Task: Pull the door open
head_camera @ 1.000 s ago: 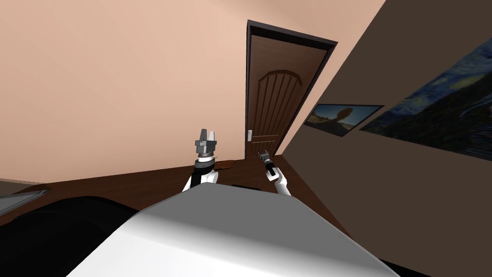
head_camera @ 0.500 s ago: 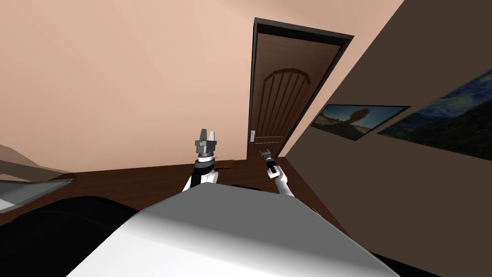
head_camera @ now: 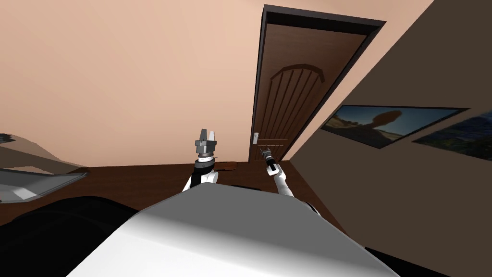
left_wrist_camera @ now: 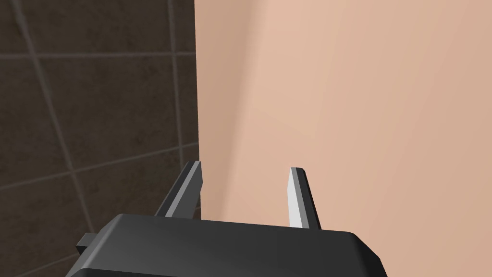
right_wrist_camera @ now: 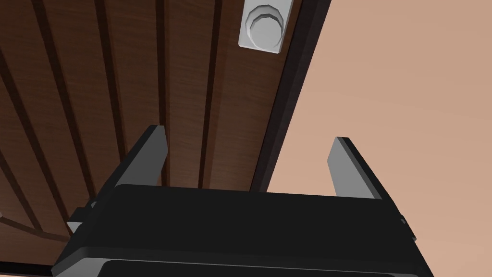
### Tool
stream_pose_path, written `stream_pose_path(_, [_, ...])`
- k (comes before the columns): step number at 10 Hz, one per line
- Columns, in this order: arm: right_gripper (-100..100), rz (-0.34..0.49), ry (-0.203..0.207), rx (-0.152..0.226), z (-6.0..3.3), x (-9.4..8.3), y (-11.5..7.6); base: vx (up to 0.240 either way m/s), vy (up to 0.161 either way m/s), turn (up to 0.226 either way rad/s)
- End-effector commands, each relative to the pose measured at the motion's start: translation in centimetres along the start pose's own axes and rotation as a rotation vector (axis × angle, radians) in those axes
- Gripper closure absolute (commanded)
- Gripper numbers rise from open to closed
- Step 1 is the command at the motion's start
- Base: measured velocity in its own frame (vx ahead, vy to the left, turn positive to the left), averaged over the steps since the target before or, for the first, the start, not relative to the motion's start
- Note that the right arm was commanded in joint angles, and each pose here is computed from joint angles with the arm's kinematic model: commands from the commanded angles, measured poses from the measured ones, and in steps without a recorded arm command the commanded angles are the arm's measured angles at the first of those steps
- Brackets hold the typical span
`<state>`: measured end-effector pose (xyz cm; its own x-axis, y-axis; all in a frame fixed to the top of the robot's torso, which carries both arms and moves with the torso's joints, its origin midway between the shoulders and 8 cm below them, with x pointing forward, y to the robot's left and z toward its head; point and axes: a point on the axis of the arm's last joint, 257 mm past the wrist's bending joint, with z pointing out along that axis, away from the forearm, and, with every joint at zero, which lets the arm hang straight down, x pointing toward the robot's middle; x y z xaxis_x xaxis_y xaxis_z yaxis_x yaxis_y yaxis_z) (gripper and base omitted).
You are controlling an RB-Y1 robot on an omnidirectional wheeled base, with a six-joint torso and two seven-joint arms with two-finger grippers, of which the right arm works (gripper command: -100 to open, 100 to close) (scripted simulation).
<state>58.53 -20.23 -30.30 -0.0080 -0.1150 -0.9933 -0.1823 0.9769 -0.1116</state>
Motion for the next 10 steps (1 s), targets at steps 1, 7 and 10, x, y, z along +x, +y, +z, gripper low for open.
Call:
stream_pose_path(1, [-100, 0.016, -0.004, 0.011, 0.45, -0.2, 0.0, 0.181, 0.020, 0.071])
stream_pose_path(7, [-100, 0.076, -0.015, 0.028, 1.61, -0.7, 1.2, 0.200, 0.032, 0.024])
stream_pose_path(10, [-100, 0.095, -0.018, 0.029, 1.89, -0.9, 1.9, 0.214, 0.030, -0.010])
